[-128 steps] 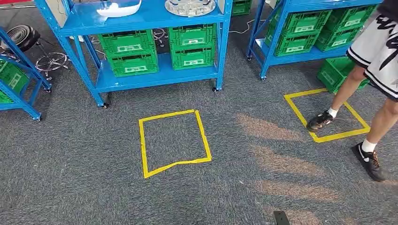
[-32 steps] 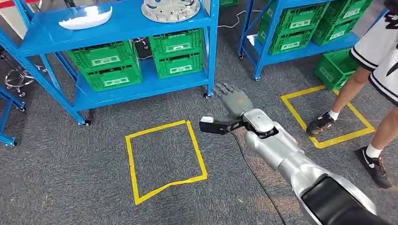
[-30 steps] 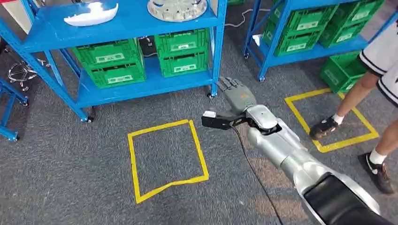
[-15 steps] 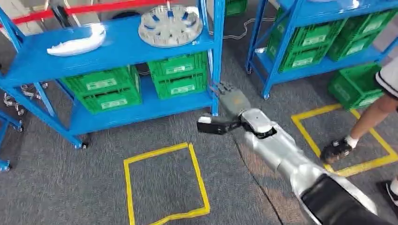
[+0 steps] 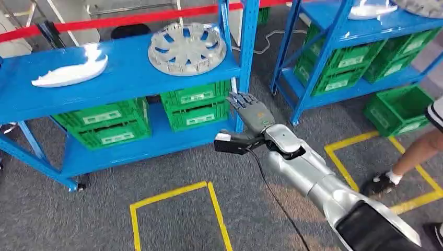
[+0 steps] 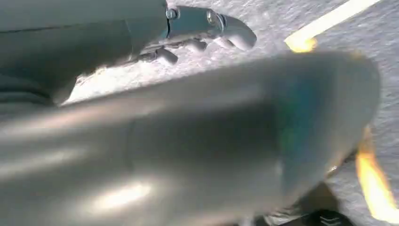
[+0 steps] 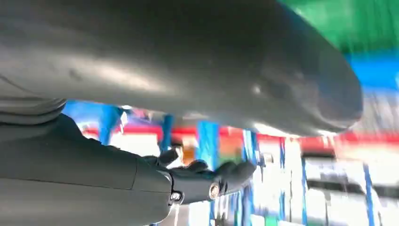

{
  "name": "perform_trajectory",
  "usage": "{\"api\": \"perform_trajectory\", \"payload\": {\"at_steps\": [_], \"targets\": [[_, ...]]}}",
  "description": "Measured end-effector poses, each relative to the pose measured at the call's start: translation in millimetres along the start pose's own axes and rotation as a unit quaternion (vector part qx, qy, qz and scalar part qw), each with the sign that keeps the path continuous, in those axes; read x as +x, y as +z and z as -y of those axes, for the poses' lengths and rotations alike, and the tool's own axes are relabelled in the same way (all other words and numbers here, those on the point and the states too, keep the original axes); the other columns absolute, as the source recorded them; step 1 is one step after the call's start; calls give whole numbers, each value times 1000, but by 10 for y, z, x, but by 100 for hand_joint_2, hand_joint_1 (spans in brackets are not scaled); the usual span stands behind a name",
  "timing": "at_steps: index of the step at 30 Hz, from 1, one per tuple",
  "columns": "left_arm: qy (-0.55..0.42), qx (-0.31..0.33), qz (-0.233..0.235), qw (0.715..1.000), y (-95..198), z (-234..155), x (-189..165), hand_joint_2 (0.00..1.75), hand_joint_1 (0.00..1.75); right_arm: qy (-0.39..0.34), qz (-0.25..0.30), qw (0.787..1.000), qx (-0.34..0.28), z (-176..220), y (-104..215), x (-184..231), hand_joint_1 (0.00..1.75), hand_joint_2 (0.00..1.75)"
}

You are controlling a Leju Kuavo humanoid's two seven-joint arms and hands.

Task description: Take the parts from the cabinet and place them on the table.

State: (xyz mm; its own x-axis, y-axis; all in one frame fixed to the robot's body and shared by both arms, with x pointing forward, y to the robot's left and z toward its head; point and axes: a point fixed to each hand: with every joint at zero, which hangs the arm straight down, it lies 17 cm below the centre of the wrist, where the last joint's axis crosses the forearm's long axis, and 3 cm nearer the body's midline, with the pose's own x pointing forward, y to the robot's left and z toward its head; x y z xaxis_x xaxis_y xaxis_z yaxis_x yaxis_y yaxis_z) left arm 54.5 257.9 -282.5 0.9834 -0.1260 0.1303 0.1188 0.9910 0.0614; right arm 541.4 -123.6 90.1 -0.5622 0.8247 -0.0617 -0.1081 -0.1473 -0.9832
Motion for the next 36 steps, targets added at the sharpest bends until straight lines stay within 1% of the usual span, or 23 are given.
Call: {"api": "perform_trajectory", "payload": {"at_steps": [4, 7, 11, 14, 21, 28, 36], "targets": [[0, -7, 2, 1000, 7, 60, 18, 0, 0, -8, 25, 1000, 3, -70, 33, 293, 0, 0], [2, -8, 7, 1000, 9, 81, 43, 0, 0, -3, 40, 999, -20, 243, -42, 391, 0, 0], [4, -7, 13, 1000, 7, 78, 134, 0, 0, 0, 55, 998, -27, 348, -74, 524, 0, 0], [5, -4, 13, 1000, 5, 73, 166, 0, 0, 4, 57, 998, -42, 545, -134, 527, 0, 0], [7, 3, 2, 1000, 0, 41, 189, 0, 0, 9, 55, 997, -52, 641, -159, 490, 0, 0], [-4, -1, 4, 1000, 2, 44, 262, 0, 0, 8, 48, 998, -47, 589, -154, 435, 0, 0], [-12, 1, 14, 1000, 1, 5, 401, 0, 0, 2, 27, 999, -18, 217, -13, 285, 0, 0]]}}
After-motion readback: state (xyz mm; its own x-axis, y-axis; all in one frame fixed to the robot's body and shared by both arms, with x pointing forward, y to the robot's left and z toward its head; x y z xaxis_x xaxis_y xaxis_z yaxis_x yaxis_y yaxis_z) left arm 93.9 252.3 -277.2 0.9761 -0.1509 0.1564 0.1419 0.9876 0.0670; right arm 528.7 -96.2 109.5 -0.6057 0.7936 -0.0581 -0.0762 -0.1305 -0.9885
